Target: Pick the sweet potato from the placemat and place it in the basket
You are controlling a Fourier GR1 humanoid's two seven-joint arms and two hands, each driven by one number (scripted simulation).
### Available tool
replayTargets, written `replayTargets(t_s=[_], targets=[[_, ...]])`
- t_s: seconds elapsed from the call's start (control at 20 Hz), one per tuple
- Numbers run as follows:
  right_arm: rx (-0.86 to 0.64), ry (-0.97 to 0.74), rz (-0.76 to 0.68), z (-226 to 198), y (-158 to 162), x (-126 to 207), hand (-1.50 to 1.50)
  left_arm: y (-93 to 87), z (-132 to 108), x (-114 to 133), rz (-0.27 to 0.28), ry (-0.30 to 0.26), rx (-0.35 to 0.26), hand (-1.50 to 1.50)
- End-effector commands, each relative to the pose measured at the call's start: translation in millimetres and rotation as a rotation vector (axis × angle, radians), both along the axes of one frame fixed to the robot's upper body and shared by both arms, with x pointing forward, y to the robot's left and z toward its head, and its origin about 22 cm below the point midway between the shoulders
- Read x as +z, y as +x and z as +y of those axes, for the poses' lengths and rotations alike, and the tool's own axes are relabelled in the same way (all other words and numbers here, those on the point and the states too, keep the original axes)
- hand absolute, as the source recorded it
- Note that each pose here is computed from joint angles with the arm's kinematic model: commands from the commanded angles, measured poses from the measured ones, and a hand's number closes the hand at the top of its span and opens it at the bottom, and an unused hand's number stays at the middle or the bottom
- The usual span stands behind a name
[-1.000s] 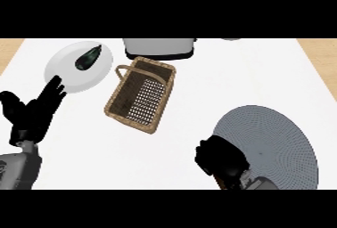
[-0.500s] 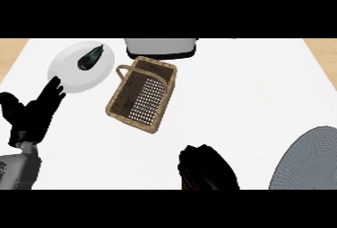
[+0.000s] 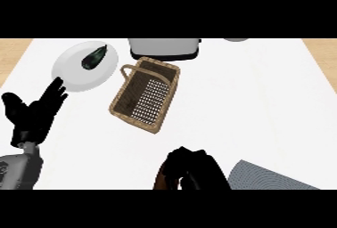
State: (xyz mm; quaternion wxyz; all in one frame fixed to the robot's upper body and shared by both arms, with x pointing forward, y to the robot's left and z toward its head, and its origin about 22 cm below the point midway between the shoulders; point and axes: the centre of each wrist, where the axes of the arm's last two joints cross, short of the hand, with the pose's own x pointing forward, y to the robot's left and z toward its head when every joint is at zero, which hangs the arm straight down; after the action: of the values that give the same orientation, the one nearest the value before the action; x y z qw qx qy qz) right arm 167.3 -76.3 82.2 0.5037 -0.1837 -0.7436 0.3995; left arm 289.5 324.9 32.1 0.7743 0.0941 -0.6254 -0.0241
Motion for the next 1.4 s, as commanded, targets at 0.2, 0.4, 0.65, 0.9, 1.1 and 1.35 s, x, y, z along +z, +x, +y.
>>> replayTargets(t_s=[0.2, 0.4, 0.65, 0.9, 1.1, 1.35], targets=[[-0.195, 0.153, -0.064, 17.7, -14.4, 29.3, 1.5, 1.2, -2.2, 0.3, 0.009, 0.011, -0.015, 0.0], [-0.287, 0.185, -0.108, 22.3, -9.4, 40.1, 1.5, 3.2, -3.6, 3.5, -0.01, 0.013, -0.021, 0.0], [-0.395, 0.217, -0.161, 29.2, 1.7, 57.5, 1.5, 7.0, -9.6, 5.3, -0.006, 0.013, -0.053, 0.0], [-0.534, 0.2, -0.198, 36.2, 20.9, 72.7, 1.5, 9.2, -16.6, 4.2, -0.002, 0.004, -0.074, 0.0], [-0.663, 0.148, -0.245, 42.0, 42.3, 88.0, 1.5, 9.8, -13.5, 7.5, -0.016, 0.024, -0.071, 0.0], [-0.774, 0.124, -0.266, 51.9, 63.5, 115.4, 1.5, 13.6, -23.0, 10.0, -0.019, 0.01, -0.1, 0.0]])
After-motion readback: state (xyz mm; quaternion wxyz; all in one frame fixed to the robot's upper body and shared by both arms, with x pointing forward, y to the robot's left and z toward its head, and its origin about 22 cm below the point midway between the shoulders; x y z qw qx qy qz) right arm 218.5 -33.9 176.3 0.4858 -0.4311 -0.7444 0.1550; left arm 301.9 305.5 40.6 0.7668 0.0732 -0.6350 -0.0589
